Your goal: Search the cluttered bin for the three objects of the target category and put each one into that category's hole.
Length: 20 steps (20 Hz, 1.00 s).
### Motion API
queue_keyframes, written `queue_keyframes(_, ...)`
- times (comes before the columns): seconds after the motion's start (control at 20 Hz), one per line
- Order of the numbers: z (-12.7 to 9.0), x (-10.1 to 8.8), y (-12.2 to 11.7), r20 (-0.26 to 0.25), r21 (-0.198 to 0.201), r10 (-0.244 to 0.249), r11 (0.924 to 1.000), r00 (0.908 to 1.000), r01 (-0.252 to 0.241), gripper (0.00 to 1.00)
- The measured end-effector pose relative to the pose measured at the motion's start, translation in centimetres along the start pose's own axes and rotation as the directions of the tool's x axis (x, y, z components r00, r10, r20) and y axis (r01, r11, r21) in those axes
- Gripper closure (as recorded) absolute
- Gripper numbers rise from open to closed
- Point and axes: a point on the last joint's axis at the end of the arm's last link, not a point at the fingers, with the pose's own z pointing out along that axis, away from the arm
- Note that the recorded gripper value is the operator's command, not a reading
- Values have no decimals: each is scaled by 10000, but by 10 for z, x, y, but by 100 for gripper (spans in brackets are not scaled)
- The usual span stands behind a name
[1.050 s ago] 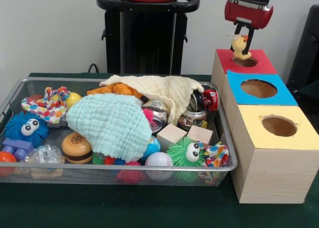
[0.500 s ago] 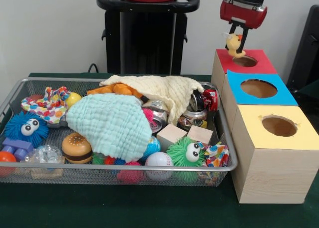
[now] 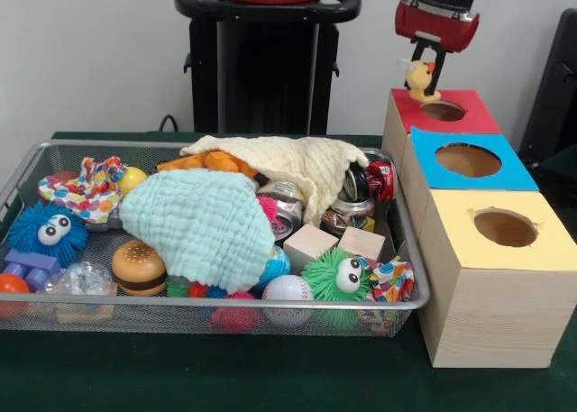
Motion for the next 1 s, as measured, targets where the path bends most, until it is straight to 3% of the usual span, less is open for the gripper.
queue_keyframes(1.0,0,-2,5,-52,-68,347,9994,9994,-348,100)
